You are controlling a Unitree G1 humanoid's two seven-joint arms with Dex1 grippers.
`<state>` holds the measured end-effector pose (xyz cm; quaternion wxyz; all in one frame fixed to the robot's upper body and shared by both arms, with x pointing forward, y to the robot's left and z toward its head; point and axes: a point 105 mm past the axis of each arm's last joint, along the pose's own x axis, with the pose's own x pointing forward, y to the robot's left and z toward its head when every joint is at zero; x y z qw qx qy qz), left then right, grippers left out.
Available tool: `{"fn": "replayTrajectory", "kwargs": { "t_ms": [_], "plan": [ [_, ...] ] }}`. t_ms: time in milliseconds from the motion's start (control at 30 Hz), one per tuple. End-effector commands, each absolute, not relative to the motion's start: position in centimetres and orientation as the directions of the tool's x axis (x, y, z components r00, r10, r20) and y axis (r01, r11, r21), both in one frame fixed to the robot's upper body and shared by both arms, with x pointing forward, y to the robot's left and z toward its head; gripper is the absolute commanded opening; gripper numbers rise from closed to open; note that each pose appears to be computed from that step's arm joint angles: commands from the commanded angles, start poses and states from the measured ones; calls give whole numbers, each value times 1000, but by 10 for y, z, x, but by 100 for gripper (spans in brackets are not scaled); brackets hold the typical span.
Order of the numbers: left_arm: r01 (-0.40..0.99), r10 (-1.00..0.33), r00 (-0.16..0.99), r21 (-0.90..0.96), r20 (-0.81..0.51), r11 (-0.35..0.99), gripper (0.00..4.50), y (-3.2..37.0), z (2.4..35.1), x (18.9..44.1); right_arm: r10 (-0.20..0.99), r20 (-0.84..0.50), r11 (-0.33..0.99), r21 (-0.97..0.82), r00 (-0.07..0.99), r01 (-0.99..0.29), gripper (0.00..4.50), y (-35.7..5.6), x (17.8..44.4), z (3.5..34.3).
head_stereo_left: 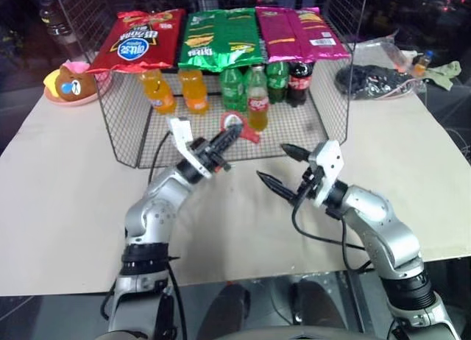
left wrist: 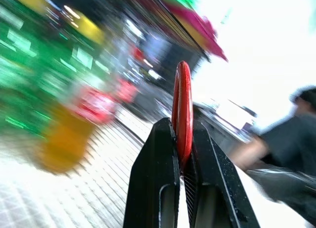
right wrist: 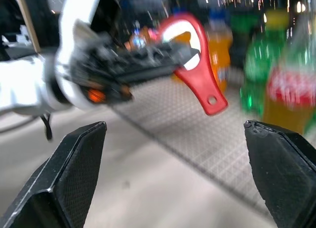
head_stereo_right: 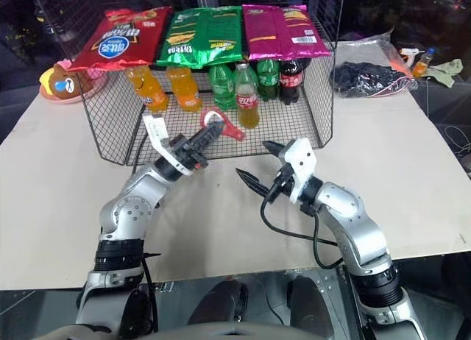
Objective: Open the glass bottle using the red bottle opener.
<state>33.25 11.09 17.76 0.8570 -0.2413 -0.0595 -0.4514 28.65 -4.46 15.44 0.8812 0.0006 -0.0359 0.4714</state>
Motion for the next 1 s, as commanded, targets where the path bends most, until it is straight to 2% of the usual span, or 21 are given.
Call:
{"fn": "replayTrajectory", "kwargs": {
  "t_ms": [33, 167, 533, 567, 633, 833, 867, 900, 1000],
  "plan": [
    [864, -822, 472, -350, 319, 361, 3, 97, 182, 317, 867, -19, 497, 112, 499, -860, 450, -42, 274, 148],
    [884, -886, 376, -391, 271, 256, 3, 89, 172, 307, 906, -59, 422, 209, 419, -882, 450, -40, 261, 146],
    [886, -968, 212, -445, 134, 133, 3, 81, 143, 283, 943, -88, 331, 331, 320, -884, 450, -44, 249, 152],
    [886, -968, 213, -445, 133, 134, 0, 80, 143, 283, 946, -90, 323, 338, 311, -884, 411, -44, 247, 153],
    [885, -966, 219, -445, 137, 138, 0, 80, 143, 284, 952, -102, 307, 349, 290, -885, 378, -44, 242, 151],
    [885, -966, 215, -447, 146, 129, 0, 77, 143, 284, 953, -158, 301, 373, 259, -878, 98, -47, 234, 143],
    [886, -966, 213, -447, 148, 127, 0, 77, 143, 284, 951, -173, 305, 372, 258, -876, 38, -48, 234, 141],
    [886, -966, 211, -447, 149, 125, 0, 76, 144, 284, 949, -187, 309, 371, 255, -876, 9, -48, 234, 139],
    [887, -965, 206, -446, 161, 115, 0, 75, 145, 283, 947, -208, 308, 371, 244, -876, 2, -50, 232, 136]
  ]
}}
